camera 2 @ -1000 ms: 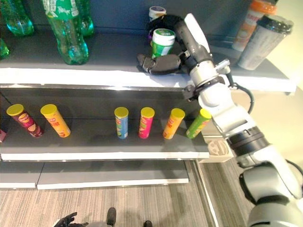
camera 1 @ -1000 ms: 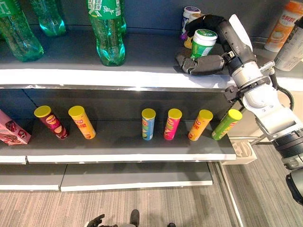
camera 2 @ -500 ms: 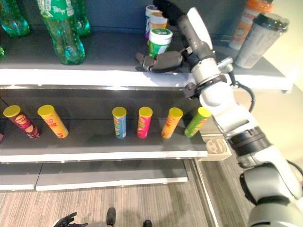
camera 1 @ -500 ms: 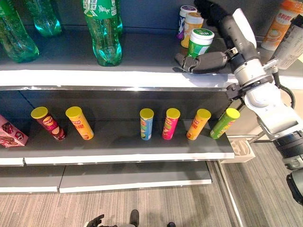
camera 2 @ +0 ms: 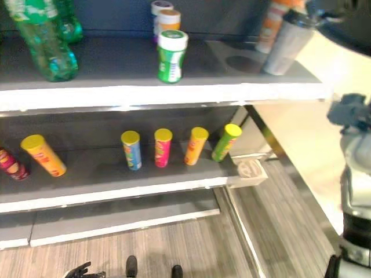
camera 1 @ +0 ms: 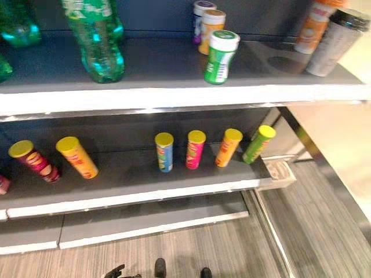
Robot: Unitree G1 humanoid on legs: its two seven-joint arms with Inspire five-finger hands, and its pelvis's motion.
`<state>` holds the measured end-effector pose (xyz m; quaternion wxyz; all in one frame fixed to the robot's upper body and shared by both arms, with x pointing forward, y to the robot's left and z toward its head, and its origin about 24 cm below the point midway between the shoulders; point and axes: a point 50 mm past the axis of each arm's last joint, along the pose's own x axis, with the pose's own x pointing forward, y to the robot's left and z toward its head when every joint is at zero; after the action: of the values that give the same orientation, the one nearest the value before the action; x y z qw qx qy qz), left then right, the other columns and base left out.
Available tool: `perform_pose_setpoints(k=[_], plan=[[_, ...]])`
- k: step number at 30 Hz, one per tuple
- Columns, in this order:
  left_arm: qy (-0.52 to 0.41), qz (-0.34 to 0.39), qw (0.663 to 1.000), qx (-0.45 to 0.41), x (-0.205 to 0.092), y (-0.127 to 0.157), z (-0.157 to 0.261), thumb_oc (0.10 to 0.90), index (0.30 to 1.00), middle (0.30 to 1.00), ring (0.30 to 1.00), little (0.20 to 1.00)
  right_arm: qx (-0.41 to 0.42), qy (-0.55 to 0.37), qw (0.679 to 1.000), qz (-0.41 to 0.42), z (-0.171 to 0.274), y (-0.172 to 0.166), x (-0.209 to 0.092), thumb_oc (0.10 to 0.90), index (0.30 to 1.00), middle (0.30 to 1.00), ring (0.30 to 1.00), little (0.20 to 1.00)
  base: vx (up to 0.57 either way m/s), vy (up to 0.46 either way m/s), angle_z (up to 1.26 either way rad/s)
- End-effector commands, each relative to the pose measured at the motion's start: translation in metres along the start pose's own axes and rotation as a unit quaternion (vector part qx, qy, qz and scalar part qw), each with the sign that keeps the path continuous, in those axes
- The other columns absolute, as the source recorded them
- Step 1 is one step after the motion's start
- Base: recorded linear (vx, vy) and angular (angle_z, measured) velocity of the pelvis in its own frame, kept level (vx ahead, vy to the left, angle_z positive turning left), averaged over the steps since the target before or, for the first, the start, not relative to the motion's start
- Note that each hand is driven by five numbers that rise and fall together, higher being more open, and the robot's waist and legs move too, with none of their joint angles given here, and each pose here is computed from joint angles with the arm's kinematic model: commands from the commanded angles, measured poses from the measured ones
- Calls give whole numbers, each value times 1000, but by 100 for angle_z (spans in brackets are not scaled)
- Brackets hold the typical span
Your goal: Put the goods on the table back onto the shelves and tidy them up.
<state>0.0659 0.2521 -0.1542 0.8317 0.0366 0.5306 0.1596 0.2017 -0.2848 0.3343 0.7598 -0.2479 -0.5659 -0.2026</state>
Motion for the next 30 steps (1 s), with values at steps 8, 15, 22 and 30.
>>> perform_pose_setpoints(k=[8, 15, 22, 30], plan=[[-93, 2, 995, 47, 4, 16, 51, 800, 900, 900, 900, 900, 24, 6, 996, -89, -4, -13, -5, 800, 900, 900, 900, 900, -98, -93, -127], [-89, 18, 995, 30, 4, 27, 48, 800, 900, 900, 900, 900, -9, 54, 997, -56, -17, -17, -12, 800, 900, 900, 900, 900, 71, -313, -42], [-89, -11, 996, 29, 4, 16, 48, 800, 900, 900, 900, 900, -23, 66, 997, 7, -18, -23, -10, 800, 900, 900, 900, 900, 58, -440, -15], [-97, -37, 994, 22, 3, 2, 51, 800, 900, 900, 900, 900, 84, 121, 988, 55, -37, 3, -12, 800, 900, 900, 900, 900, 48, -191, -30]])
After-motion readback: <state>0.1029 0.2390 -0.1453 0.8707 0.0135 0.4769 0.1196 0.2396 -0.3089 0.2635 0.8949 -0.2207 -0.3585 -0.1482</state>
